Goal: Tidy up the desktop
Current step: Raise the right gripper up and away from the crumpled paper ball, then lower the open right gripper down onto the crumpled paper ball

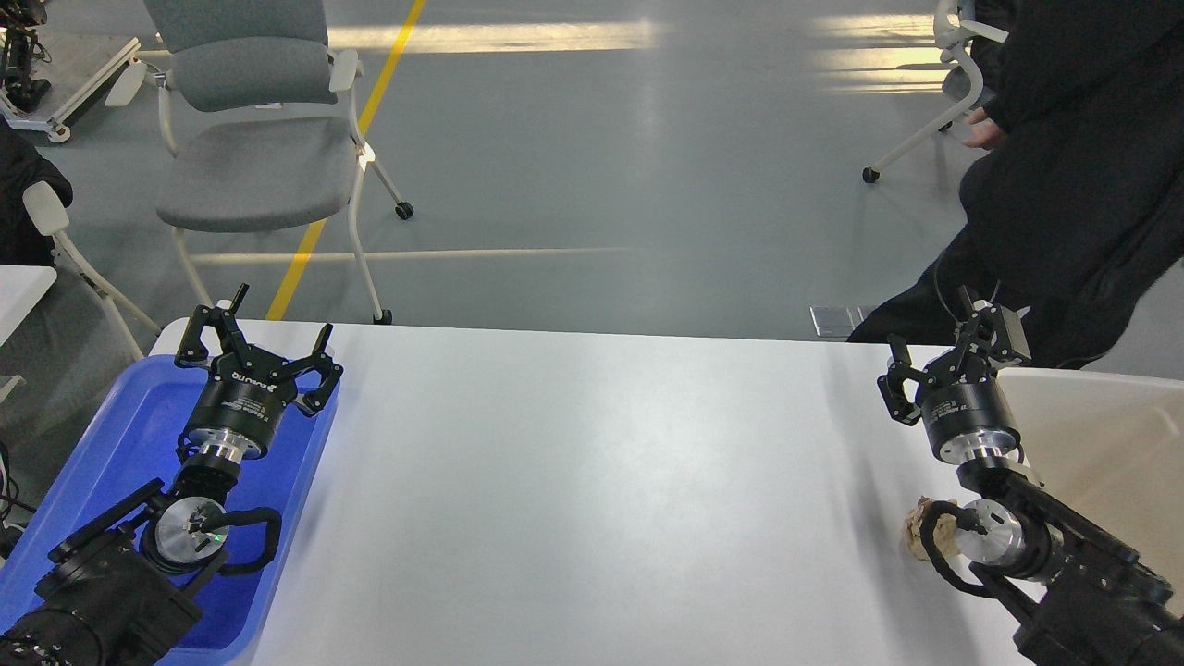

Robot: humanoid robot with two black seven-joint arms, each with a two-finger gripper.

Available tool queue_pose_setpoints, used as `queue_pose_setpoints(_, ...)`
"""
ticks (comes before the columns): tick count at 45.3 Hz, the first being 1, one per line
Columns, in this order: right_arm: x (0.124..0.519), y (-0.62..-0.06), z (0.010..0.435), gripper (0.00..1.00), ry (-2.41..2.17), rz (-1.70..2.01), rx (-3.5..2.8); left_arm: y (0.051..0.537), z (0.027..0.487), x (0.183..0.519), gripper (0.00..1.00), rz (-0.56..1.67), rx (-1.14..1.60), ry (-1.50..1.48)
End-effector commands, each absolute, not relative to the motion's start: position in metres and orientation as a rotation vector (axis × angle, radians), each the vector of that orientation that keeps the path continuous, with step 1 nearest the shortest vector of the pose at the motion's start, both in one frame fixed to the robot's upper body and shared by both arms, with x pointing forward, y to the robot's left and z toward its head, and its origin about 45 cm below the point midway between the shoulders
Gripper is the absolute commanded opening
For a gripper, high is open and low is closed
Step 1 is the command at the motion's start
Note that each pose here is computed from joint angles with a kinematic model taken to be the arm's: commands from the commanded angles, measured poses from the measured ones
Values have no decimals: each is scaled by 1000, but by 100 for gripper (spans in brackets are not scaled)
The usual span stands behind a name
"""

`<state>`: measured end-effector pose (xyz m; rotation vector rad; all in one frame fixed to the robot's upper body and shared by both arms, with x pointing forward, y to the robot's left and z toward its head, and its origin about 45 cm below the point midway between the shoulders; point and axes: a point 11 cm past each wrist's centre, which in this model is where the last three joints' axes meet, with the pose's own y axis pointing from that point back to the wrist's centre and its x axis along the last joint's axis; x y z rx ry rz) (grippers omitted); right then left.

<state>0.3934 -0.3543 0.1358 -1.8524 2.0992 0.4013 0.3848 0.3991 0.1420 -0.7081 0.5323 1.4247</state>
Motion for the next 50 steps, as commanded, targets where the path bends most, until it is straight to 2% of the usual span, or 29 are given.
queue_pose_setpoints(1,392,-359,132,100,2115,488,-1857,399,142,385,100,1426,-706,532)
queue_pose_setpoints(6,393,-369,140,100,2110,538,-1823,399,142,385,100,1426,-706,532)
queue_pose_setpoints(20,391,-398,204,100,2033,373,-1931,399,143,385,100,1420,-709,531)
queue_pose_setpoints(30,376,-403,206,100,1822,547,-2197,399,142,385,100,1421,-708,532)
queue_pose_setpoints(35,373,-410,211,100,1809,521,-2271,399,142,385,100,1421,-708,532)
queue_pose_setpoints(50,345,-436,210,100,1875,118,-2975,399,143,385,100,1420,-709,531)
